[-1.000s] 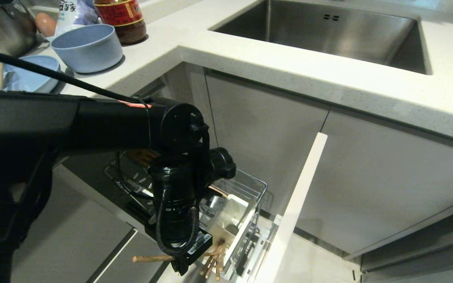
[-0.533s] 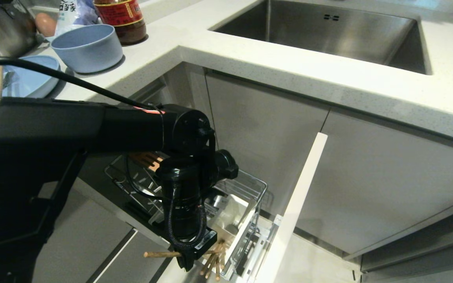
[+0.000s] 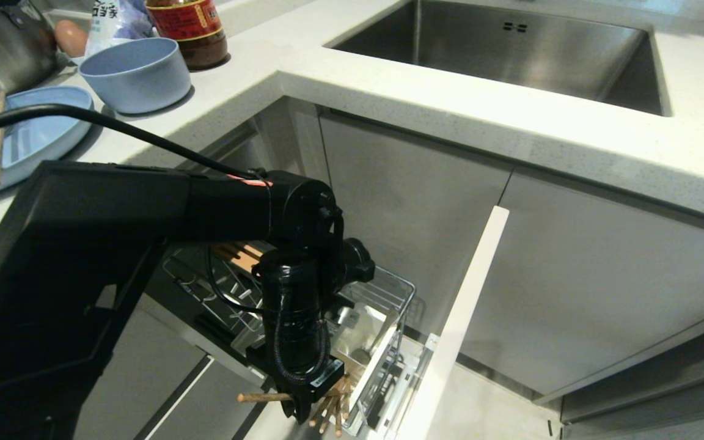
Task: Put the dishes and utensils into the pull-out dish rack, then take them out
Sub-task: Pick up the chopsticks and place it in the cupboard
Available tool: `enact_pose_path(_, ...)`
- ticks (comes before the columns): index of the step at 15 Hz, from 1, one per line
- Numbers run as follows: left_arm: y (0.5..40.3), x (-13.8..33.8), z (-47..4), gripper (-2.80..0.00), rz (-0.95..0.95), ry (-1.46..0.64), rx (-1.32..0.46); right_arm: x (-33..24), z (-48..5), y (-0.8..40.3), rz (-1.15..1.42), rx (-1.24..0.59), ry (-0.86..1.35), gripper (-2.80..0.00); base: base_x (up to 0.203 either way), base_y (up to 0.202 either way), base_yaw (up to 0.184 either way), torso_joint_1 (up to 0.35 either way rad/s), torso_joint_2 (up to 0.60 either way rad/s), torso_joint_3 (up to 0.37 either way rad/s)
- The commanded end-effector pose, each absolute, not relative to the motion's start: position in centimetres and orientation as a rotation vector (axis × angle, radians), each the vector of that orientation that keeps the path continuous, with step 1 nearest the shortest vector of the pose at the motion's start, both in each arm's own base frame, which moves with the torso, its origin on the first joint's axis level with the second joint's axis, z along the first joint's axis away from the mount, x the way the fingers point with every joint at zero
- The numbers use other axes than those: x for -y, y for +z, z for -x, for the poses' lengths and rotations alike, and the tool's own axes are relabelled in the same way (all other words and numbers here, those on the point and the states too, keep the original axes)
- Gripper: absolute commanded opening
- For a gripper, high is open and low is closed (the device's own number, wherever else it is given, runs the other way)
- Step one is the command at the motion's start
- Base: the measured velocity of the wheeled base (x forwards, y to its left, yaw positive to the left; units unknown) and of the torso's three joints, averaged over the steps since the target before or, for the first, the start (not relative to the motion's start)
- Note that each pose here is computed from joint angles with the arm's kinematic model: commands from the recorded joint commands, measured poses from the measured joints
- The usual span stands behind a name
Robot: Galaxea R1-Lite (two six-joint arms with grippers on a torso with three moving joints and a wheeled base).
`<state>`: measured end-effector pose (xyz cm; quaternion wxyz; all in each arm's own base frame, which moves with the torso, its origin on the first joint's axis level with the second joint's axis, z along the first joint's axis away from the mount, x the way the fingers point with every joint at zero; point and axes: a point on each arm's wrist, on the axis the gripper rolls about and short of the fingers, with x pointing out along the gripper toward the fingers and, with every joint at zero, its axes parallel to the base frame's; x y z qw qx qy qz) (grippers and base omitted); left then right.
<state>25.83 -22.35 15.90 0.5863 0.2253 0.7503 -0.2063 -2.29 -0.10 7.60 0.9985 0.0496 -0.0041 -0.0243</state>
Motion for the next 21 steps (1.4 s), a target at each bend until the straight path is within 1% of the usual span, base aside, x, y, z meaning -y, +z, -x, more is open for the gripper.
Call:
enact_pose_path(1,15.8,22.3,-25.9,0.00,-0.525,-0.475,-1.757,0.1,2.3,7.6,-0.100,0.013,-0.049,-2.80,0.000,0.000,0.000,0.000,0.00,0.000)
enact_pose_path(8,17.4,21.9,-25.4,0.00,-0.500,-0.495,-1.723,0.1,2.3,7.6,-0.100,0.013,-0.049,-2.80,0.000,0.000,0.000,0.000,0.00,0.000)
enact_pose_path(11,19.4,21.1,-24.5,0.00,-0.483,-0.509,-1.675,0.1,2.3,7.6,-0.100,0.012,-0.049,-2.80,0.000,0.000,0.000,0.000,0.00,0.000)
enact_pose_path(16,24.1,18.8,-21.7,0.00,-0.445,-0.542,-1.555,0.1,2.3,7.6,-0.100,0.013,-0.049,-2.80,0.000,0.000,0.000,0.000,0.00,0.000)
enact_pose_path(17,24.9,18.3,-21.1,-1.10,-0.437,-0.548,-1.526,0.1,2.3,7.6,-0.100,0.013,-0.049,-2.80,0.000,0.000,0.000,0.000,0.00,0.000)
enact_pose_path(18,25.9,17.7,-20.4,-2.80,-0.427,-0.554,-1.493,0.1,2.3,7.6,-0.100,0.013,-0.049,-2.80,0.000,0.000,0.000,0.000,0.00,0.000)
enact_pose_path(21,29.1,15.5,-17.8,-2.80,-0.394,-0.571,-1.368,0.1,2.3,7.6,-0.100,0.013,-0.049,-2.80,0.000,0.000,0.000,0.000,0.00,0.000)
